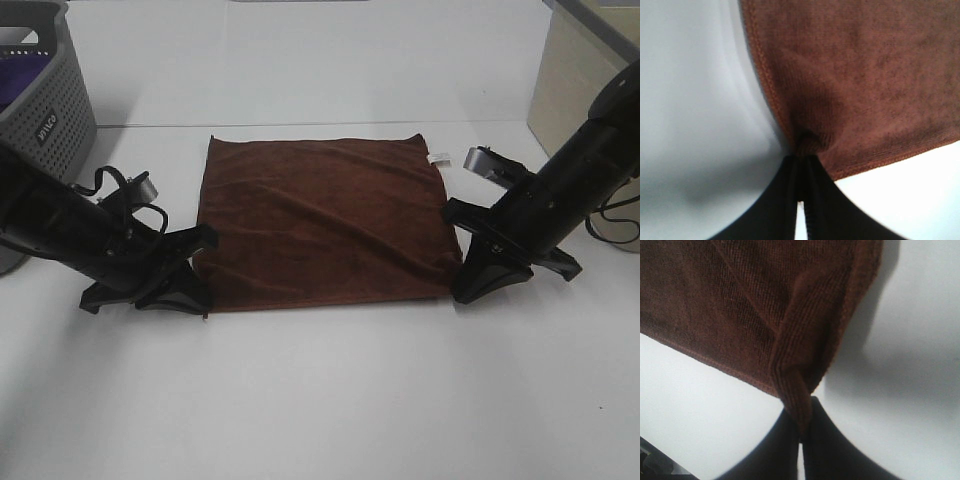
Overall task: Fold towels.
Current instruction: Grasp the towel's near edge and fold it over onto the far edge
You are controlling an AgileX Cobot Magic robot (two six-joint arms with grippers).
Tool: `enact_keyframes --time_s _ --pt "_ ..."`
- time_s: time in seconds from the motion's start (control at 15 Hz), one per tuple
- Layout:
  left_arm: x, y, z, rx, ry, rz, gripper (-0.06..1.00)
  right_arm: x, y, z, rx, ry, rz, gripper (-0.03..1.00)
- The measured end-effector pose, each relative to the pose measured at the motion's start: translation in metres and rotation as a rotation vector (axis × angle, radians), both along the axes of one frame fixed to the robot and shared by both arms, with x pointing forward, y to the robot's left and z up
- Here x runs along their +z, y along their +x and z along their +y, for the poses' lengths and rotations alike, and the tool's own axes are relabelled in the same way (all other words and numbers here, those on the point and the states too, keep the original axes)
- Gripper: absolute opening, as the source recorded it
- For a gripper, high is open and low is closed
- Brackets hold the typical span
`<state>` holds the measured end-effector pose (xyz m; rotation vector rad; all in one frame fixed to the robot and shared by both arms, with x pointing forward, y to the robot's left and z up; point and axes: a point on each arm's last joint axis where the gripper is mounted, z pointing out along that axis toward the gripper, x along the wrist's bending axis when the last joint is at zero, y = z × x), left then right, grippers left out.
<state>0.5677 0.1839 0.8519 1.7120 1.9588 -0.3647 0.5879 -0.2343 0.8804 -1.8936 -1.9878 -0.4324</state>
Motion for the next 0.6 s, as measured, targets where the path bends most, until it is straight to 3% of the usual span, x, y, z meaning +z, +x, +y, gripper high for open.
enact_keyframes --time_s 0.4,0.6 --pt "0.015 -0.002 0.003 -0.040 0.039 -0.025 0.02 0.002 0.000 0.002 -0.010 0.012 -0.003 0.02" --pt "0.035 0.007 0.001 -0.062 0.041 -0.090 0.02 0.015 0.008 0.003 -0.001 0.018 -0.058 0.02"
